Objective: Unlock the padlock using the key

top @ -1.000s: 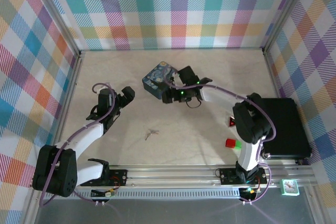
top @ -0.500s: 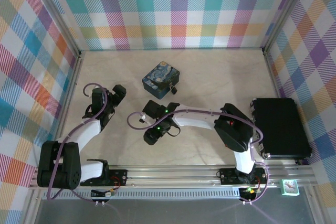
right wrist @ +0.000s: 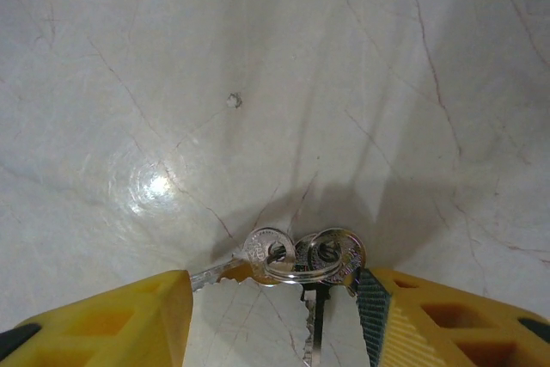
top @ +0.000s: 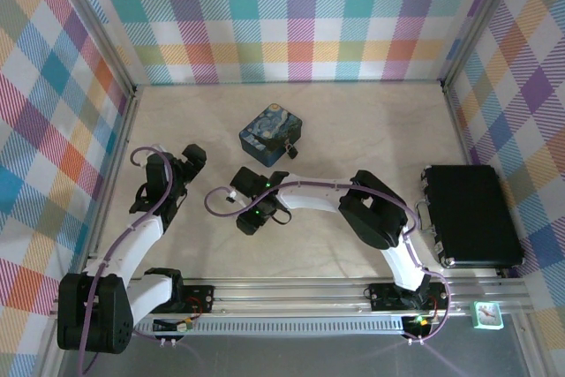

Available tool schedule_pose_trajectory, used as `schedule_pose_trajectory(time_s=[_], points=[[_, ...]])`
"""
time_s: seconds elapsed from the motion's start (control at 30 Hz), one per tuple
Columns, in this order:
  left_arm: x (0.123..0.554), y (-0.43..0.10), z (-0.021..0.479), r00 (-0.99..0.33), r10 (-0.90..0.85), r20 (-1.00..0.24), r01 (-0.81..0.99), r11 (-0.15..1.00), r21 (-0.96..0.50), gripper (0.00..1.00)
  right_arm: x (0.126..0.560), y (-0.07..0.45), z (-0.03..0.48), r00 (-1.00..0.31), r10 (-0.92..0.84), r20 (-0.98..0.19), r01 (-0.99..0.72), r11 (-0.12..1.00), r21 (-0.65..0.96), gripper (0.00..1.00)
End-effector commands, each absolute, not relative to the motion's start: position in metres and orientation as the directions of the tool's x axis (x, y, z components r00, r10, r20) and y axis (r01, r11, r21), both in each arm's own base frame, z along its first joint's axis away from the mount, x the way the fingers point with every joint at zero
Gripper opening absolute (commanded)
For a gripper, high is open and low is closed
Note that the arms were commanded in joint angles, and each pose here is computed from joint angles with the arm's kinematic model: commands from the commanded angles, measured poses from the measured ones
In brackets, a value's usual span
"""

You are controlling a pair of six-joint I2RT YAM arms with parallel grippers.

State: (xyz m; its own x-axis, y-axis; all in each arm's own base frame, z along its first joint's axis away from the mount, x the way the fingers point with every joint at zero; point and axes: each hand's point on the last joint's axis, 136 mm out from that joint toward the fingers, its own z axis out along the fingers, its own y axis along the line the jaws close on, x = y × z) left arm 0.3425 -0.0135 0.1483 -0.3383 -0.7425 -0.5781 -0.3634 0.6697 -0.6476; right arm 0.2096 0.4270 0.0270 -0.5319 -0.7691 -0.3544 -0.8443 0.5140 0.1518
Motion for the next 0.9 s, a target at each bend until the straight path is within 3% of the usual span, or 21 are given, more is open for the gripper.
schedule_pose_trajectory(time_s=[0.0, 0.27, 0.53, 0.87], points=[[0.34, -0.008, 0.146, -0.342, -0.734, -0.587, -0.384, 0.679, -0.626, 1.0, 0.211, 0.42, 0.01, -0.526, -0.787, -0.323, -0.847, 0.52, 0.113, 0.56], [0.342, -0.011, 0.145, -0.348, -0.743, -0.572, -0.379, 0.669, -0.639, 1.0, 0.222, 0.388, 0.001, -0.575, -0.772, -0.27, -0.8, 0.599, -0.012, 0.55], [0.346, -0.021, 0.149, -0.365, -0.746, -0.557, -0.334, 0.663, -0.67, 1.0, 0.196, 0.354, 0.013, -0.651, -0.724, -0.227, -0.75, 0.66, 0.049, 0.56], [0.35, -0.024, 0.155, -0.369, -0.748, -0.551, -0.315, 0.659, -0.683, 1.0, 0.204, 0.38, 0.072, -0.623, -0.689, -0.37, -0.768, 0.628, 0.125, 0.59]])
